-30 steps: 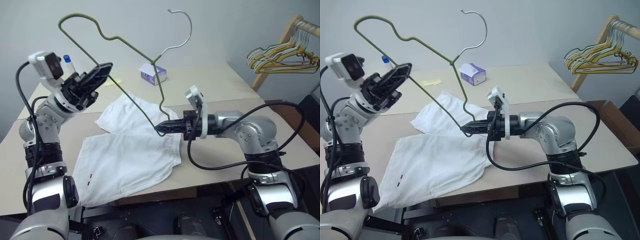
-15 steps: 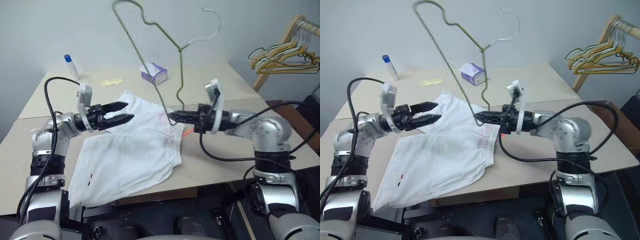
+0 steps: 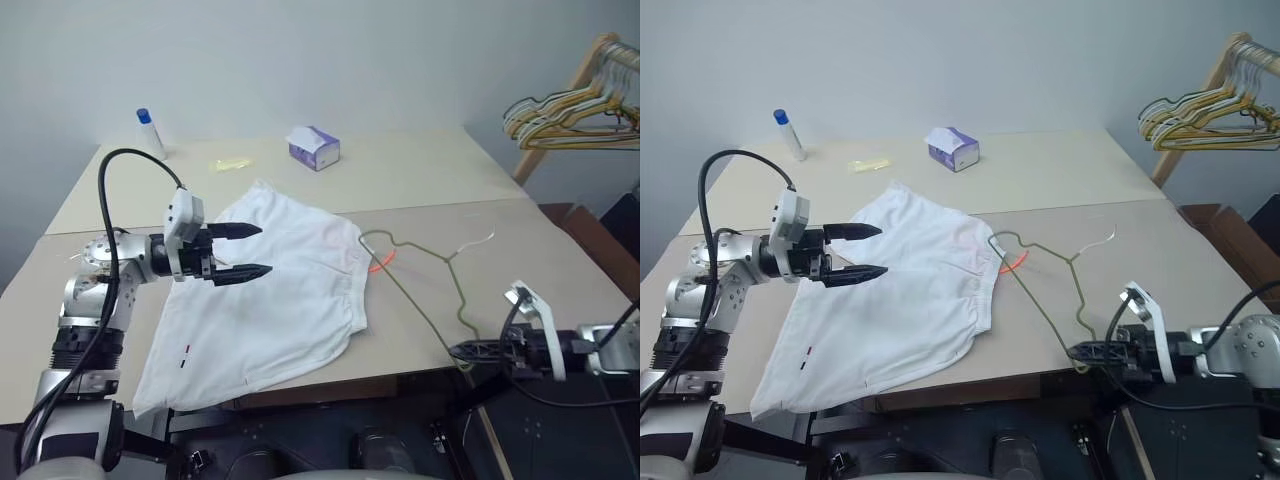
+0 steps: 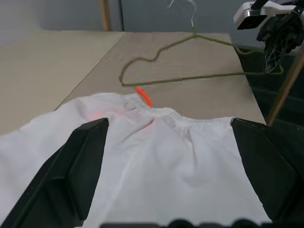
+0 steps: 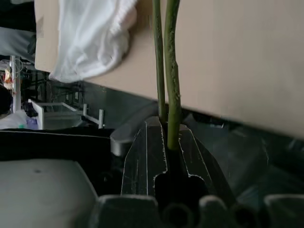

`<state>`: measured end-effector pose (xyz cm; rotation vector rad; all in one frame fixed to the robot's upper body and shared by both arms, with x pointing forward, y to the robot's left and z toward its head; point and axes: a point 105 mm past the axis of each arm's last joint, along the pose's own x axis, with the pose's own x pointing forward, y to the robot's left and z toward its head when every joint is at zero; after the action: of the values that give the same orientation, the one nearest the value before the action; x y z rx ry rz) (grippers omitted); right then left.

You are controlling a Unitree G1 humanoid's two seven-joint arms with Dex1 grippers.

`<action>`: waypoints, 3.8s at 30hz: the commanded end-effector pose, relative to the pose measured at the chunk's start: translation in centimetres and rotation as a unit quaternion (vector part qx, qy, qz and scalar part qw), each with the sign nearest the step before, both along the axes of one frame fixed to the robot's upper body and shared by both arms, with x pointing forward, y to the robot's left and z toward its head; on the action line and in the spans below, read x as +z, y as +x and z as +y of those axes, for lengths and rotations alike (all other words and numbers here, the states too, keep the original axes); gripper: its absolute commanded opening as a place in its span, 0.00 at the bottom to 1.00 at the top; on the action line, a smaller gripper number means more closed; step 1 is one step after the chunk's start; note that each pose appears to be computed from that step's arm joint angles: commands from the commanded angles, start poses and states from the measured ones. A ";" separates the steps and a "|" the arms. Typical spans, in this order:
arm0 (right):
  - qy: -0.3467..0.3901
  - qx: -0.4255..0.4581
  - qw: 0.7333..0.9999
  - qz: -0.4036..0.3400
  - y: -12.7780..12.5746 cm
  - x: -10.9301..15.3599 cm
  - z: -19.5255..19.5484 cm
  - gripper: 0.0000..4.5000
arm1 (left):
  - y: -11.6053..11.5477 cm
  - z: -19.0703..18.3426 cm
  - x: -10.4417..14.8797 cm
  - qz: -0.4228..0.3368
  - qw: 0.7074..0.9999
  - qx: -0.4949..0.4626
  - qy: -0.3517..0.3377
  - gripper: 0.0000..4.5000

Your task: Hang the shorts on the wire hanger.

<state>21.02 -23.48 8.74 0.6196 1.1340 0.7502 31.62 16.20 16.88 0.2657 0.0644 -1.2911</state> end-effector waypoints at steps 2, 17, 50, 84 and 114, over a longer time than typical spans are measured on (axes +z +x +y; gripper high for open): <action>0.009 -0.018 1.000 0.010 -0.7 0.0 -1.4 0.00 | -0.9 -0.2 0.6 -0.039 0.998 -0.031 0.037 0.99; 0.007 -0.016 1.000 0.006 1.5 -2.1 0.2 0.00 | -1.0 0.2 0.2 -0.034 0.998 -0.027 0.040 0.99; 0.043 0.037 0.998 -0.007 1.3 -0.4 0.9 0.00 | -1.4 0.1 -0.8 -0.030 0.999 -0.015 0.036 0.99; -0.023 0.034 0.997 -0.062 13.4 -0.3 2.8 0.00 | -1.7 -0.5 -1.8 -0.027 0.999 -0.001 0.034 0.99; -0.210 0.261 0.760 -0.557 14.5 4.6 10.4 0.00 | 3.4 3.3 11.5 -0.165 0.986 0.002 -0.009 0.99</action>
<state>35.25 -13.41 11.66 -0.4946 0.3408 1.0727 34.95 19.52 27.86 0.4258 -0.2237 -1.2148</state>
